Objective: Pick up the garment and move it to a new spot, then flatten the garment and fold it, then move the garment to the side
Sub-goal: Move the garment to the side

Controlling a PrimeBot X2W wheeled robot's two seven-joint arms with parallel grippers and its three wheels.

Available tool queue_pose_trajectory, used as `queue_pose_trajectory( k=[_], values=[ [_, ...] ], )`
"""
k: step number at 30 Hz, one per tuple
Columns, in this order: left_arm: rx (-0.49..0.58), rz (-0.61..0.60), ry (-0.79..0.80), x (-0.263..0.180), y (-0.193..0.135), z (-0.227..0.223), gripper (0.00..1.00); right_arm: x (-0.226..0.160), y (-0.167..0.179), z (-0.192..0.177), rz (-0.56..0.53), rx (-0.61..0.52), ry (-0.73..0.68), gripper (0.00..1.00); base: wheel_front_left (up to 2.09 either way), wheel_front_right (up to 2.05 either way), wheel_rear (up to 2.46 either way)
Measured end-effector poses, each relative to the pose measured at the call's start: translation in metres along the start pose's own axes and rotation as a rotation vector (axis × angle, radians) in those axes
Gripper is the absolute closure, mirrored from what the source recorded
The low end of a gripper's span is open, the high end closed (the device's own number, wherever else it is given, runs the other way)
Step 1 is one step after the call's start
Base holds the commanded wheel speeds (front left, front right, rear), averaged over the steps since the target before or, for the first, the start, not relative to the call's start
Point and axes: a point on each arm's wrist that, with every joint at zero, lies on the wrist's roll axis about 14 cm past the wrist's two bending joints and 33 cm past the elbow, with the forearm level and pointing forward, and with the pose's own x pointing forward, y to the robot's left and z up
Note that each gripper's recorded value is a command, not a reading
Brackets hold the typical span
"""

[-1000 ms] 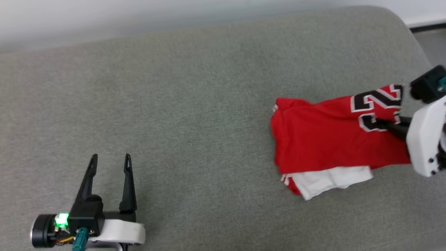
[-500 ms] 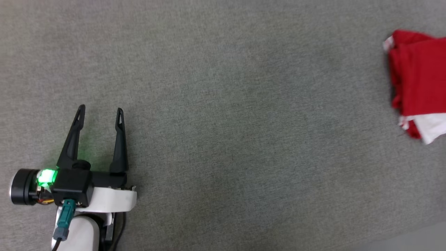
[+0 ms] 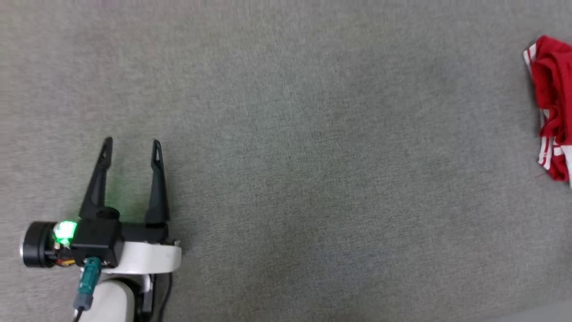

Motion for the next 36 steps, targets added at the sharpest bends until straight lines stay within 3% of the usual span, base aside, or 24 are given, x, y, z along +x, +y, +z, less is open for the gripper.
queue_pose_trajectory(
  k=[8,14,18,22,28,35,36],
  values=[
    [0.003,0.066,-0.034,-0.032,0.006,0.034,0.0,-0.059,0.003,0.111,-0.037,-0.015,-0.538,0.0,0.0,0.0,0.0],
    [0.011,0.126,-0.053,-0.063,0.016,0.054,0.0,-0.119,0.049,0.167,0.062,0.041,-0.893,0.0,0.0,0.0,0.0],
    [0.018,0.16,-0.06,-0.084,0.021,0.063,0.0,-0.157,0.095,0.183,0.175,0.092,-1.051,0.0,0.0,0.0,0.0],
    [0.024,0.191,-0.062,-0.104,0.026,0.068,0.0,-0.188,0.137,0.179,0.298,0.179,-1.11,0.0,0.0,0.0,0.0],
    [0.029,0.227,-0.074,-0.127,0.031,0.076,0.0,-0.206,0.184,0.14,0.437,0.304,-1.043,0.0,0.0,0.0,0.0],
    [0.033,0.251,-0.083,-0.145,0.034,0.08,0.0,-0.217,0.203,0.085,0.472,0.437,-0.93,0.0,0.0,0.0,0.0],
    [0.032,0.252,-0.078,-0.151,0.033,0.078,0.0,-0.221,0.202,0.064,0.459,0.465,-0.895,0.0,0.0,0.0,0.0]
  ],
)
